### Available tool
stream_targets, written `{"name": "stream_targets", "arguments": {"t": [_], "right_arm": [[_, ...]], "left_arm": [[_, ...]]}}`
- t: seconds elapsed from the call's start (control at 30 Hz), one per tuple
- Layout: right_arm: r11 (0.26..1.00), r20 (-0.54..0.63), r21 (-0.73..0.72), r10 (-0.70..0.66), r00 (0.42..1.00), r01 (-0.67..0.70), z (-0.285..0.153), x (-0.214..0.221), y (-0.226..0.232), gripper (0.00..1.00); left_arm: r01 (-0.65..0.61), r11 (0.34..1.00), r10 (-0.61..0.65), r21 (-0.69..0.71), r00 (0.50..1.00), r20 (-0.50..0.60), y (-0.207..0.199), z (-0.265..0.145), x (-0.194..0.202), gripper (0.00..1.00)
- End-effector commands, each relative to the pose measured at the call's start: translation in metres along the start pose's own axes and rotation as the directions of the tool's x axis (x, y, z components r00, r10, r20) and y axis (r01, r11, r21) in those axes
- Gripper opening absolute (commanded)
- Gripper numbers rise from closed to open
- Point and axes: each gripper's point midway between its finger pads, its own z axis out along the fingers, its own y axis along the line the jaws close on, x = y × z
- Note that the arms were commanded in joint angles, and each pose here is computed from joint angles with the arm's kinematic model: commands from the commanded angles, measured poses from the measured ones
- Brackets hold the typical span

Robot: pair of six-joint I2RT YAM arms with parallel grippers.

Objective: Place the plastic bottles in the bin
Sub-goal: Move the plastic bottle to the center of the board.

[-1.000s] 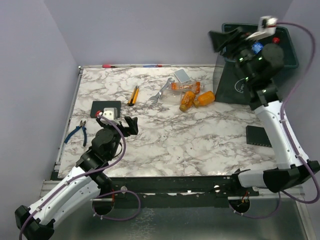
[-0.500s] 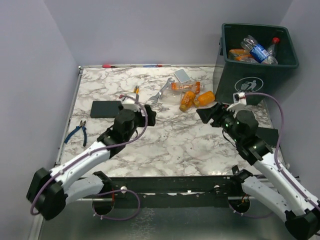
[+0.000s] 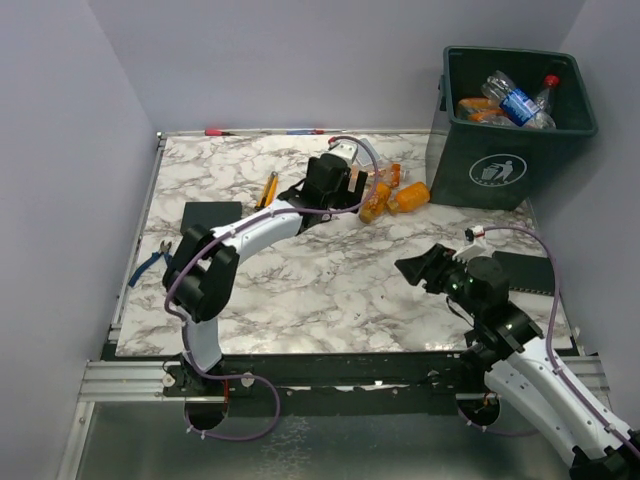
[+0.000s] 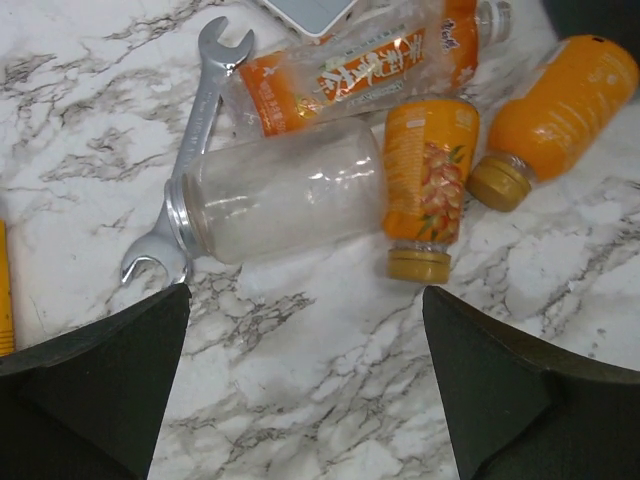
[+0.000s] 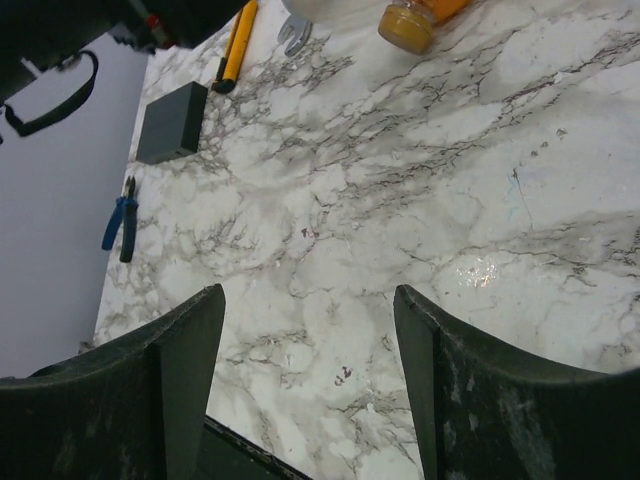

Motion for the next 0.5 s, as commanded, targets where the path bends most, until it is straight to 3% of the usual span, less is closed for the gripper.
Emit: {"name": "stream_targets", "arguments": {"t": [0.0, 0.27, 0.47], "right_arm": [[1.0, -0.038, 0.005, 0.018, 0.999, -0.018, -0.008, 0.015, -0.007, 0.72], [0.999, -0.045, 0.027, 0.042, 0.998, -0.041, -0.014, 0.023, -0.016, 0.72], [0.998, -0.036, 0.038, 0.042, 0.998, -0.041, -0.018, 0.02, -0.017, 0.72]], "left_arm": [[-0.035, 0.991, 0.032, -0.131, 0.999, -0.023, 0.033, 0.026, -0.016, 0.99], [0.114, 0.965, -0.11, -0.236, 0.994, 0.028, 0.063, 0.074, -0.032, 0.99], [0.095, 0.972, -0.098, -0.216, 0.995, -0.001, 0.058, 0.102, -0.019, 0.99]]}}
